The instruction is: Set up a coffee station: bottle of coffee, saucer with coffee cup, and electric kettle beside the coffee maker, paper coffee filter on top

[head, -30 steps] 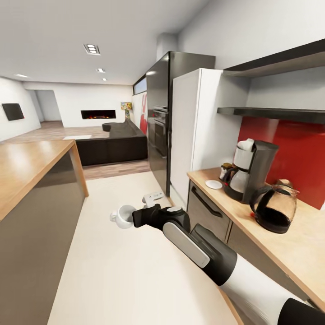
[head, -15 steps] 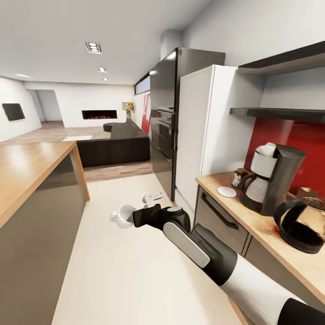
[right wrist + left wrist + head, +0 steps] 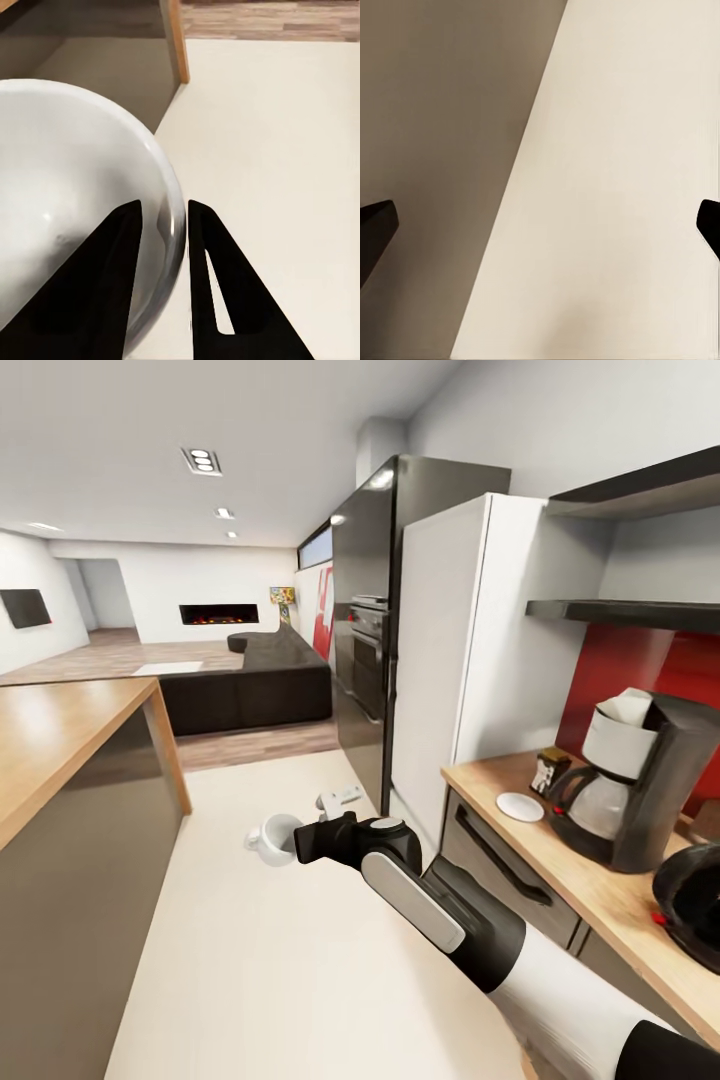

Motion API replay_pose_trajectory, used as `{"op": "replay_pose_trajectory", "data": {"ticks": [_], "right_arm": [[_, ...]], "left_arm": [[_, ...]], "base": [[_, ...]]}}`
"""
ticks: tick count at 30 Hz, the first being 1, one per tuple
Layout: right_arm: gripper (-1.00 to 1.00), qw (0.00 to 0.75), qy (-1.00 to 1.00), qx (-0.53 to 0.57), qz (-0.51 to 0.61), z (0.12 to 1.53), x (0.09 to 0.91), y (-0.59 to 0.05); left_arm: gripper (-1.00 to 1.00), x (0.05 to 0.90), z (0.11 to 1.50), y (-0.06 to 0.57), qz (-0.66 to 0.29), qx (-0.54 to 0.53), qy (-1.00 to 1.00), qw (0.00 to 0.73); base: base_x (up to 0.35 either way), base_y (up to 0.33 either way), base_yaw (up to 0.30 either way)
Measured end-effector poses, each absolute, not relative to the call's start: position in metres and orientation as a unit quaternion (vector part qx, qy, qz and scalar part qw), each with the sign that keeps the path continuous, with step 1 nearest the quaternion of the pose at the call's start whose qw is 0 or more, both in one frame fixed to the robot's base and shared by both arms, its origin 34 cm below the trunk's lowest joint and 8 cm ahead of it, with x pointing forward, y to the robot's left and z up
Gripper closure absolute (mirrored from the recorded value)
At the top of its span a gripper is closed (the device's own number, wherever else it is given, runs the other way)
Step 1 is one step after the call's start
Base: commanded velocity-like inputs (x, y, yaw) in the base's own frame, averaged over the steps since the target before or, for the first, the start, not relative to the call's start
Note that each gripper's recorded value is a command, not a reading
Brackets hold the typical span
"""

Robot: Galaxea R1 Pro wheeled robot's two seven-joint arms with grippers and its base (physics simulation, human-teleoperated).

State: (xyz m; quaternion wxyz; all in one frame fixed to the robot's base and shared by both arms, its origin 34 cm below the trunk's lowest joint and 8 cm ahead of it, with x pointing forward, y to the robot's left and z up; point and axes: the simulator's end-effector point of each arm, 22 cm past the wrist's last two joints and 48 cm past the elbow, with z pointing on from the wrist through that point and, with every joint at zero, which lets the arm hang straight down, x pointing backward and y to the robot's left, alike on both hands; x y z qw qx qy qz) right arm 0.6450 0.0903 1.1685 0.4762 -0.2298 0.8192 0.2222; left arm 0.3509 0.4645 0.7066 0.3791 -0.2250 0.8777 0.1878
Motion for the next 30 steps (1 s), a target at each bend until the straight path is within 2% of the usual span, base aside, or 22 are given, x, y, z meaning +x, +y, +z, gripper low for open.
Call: {"op": "replay_pose_trajectory", "data": {"ticks": [30], "right_arm": [[1.00,0.479,0.817,-0.232,0.223,1.1719,0.6442,0.0892]], "left_arm": [[-1.00,0.3515,0.7068,0.4648,0.188,-0.225,0.878,0.380]], "base": [[0.338,0.000,0.000]]}}
